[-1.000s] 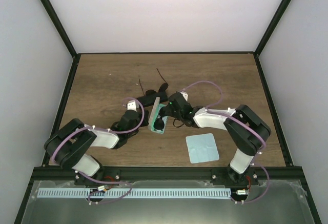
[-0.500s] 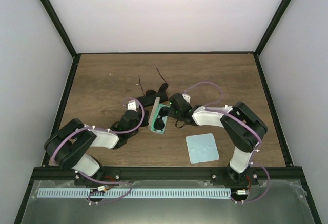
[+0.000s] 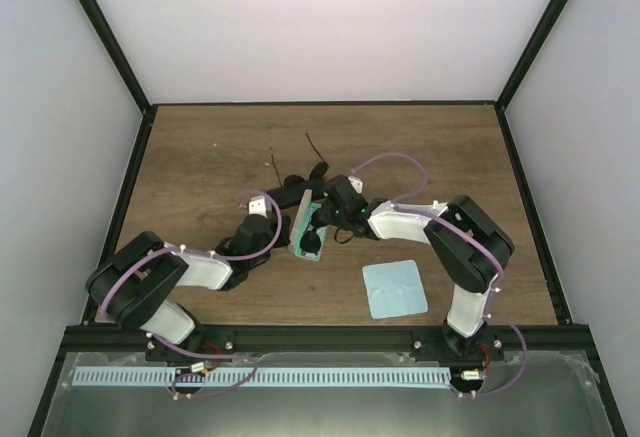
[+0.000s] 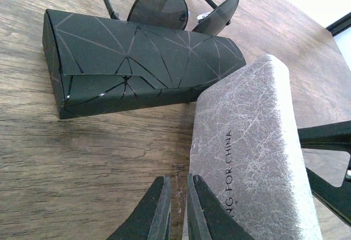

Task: Organize the sunglasses
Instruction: Adjust the sunglasses in the sunglasses case.

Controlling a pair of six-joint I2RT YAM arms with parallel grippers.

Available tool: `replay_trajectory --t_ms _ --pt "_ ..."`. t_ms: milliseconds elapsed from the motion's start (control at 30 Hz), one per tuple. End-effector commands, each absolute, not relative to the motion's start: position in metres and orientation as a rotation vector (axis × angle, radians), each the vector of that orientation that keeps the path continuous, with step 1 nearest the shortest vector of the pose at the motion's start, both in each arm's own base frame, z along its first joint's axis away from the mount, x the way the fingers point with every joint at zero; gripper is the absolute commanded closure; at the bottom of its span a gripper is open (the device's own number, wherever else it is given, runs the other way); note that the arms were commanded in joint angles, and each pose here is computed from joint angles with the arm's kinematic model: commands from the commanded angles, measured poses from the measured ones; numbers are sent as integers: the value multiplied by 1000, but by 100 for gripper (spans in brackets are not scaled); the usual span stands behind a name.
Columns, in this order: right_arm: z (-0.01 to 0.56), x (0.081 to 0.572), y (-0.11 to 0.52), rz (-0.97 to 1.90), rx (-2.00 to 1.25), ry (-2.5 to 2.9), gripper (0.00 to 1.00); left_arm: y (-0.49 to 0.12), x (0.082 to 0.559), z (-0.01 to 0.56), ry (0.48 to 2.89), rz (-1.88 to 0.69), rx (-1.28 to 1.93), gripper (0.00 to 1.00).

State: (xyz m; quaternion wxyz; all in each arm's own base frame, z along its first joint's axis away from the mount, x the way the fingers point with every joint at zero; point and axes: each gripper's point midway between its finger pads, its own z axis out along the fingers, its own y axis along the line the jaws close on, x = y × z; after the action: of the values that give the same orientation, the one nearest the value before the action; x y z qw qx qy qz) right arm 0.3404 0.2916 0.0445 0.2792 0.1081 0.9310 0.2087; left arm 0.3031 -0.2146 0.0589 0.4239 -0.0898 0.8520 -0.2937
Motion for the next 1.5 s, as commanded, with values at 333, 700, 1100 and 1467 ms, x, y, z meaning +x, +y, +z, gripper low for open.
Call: replay_trajectory --t_ms 333,700,1100,1467 --pt "61 333 274 570 311 2447 97 -222 307 73 2094 -766 -204 89" --pt "47 336 296 643 266 2486 97 -217 306 75 2091 -744 -212 89" --pt "48 335 312 709 222 2490 97 -219 307 73 2098 -746 -207 89" --pt "104 336 278 651 300 2331 97 -215 308 74 2093 -720 -210 89"
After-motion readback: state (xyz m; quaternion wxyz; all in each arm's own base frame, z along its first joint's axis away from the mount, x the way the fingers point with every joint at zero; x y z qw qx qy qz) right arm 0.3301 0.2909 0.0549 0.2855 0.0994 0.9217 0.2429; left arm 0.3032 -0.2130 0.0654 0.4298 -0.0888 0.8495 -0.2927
